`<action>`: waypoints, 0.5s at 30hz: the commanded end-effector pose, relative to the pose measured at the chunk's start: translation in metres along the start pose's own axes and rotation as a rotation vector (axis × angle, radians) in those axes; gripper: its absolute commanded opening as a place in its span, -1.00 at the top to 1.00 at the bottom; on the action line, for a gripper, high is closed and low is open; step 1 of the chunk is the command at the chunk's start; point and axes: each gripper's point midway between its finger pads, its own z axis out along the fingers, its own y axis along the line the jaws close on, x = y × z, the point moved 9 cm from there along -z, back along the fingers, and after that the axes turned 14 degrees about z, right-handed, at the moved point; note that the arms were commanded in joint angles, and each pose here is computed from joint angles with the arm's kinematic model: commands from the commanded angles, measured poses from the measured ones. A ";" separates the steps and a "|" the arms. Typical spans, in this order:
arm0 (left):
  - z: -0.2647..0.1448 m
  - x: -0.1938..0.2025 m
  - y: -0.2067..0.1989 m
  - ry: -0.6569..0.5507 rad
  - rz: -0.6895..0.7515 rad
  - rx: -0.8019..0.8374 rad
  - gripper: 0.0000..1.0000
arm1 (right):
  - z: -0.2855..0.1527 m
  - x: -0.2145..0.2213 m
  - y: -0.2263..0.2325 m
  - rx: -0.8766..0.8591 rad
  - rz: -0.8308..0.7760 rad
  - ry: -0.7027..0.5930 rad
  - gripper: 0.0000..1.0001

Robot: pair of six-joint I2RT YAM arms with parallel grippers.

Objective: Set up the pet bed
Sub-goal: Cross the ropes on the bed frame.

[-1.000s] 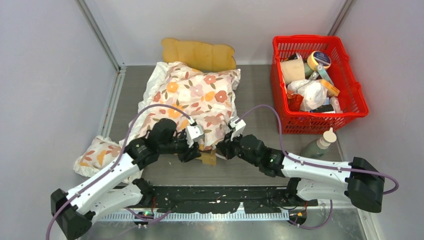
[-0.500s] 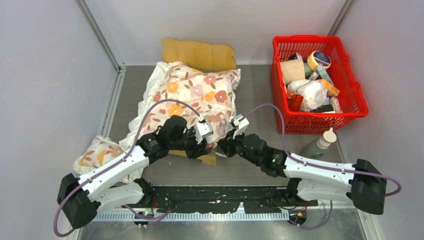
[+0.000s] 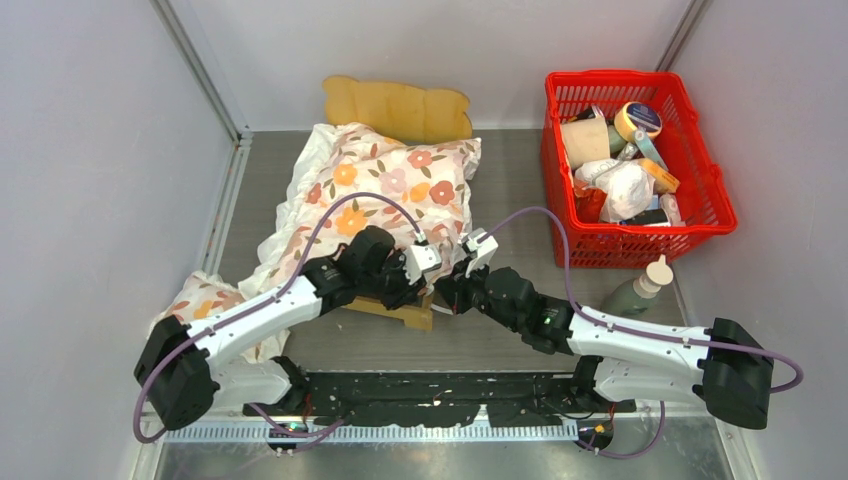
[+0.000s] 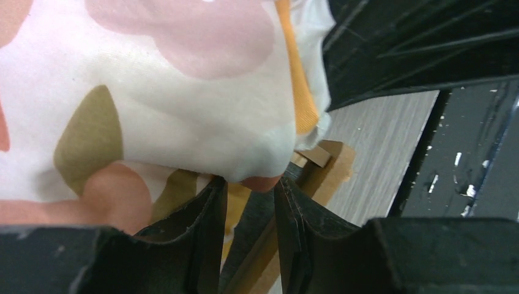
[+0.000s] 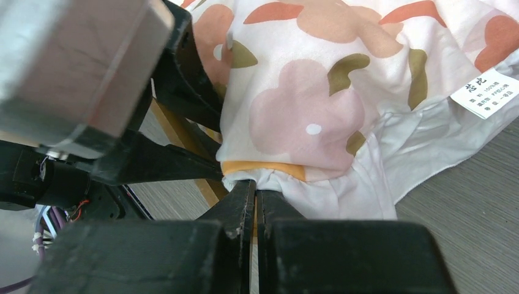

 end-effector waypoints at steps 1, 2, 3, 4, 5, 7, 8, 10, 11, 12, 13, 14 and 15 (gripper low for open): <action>-0.001 -0.011 0.019 0.031 0.092 -0.100 0.25 | -0.002 -0.026 0.018 -0.069 0.044 -0.107 0.90; -0.001 -0.009 0.021 0.058 0.100 -0.113 0.24 | -0.002 -0.026 0.018 -0.070 0.044 -0.108 0.90; -0.003 -0.008 0.025 0.087 0.105 -0.147 0.23 | -0.003 -0.026 0.018 -0.070 0.044 -0.109 0.90; -0.004 -0.007 0.029 0.108 0.104 -0.187 0.22 | -0.003 -0.026 0.018 -0.069 0.044 -0.109 0.90; -0.008 -0.008 0.031 0.112 0.103 -0.226 0.22 | -0.003 -0.026 0.017 -0.068 0.043 -0.110 0.90; -0.017 -0.013 0.036 0.087 0.091 -0.312 0.22 | -0.003 -0.026 0.017 -0.069 0.046 -0.112 0.90; -0.022 -0.015 0.038 0.070 0.079 -0.356 0.22 | -0.003 -0.025 0.016 -0.068 0.046 -0.114 0.90; -0.031 -0.019 0.040 0.025 0.058 -0.419 0.20 | -0.002 -0.026 0.016 -0.068 0.054 -0.116 0.89; -0.035 -0.020 0.039 0.013 0.047 -0.439 0.21 | -0.002 -0.026 0.016 -0.068 0.055 -0.115 0.90; -0.040 -0.022 0.038 -0.005 0.035 -0.450 0.22 | -0.001 -0.026 0.016 -0.069 0.058 -0.117 0.90; -0.044 -0.022 0.035 -0.022 0.032 -0.443 0.23 | -0.001 -0.026 0.016 -0.069 0.059 -0.118 0.90; -0.048 -0.024 0.030 -0.056 0.036 -0.408 0.25 | -0.001 -0.027 0.017 -0.072 0.061 -0.122 0.89; -0.051 -0.024 0.024 -0.093 0.048 -0.371 0.26 | 0.000 -0.027 0.017 -0.071 0.061 -0.121 0.90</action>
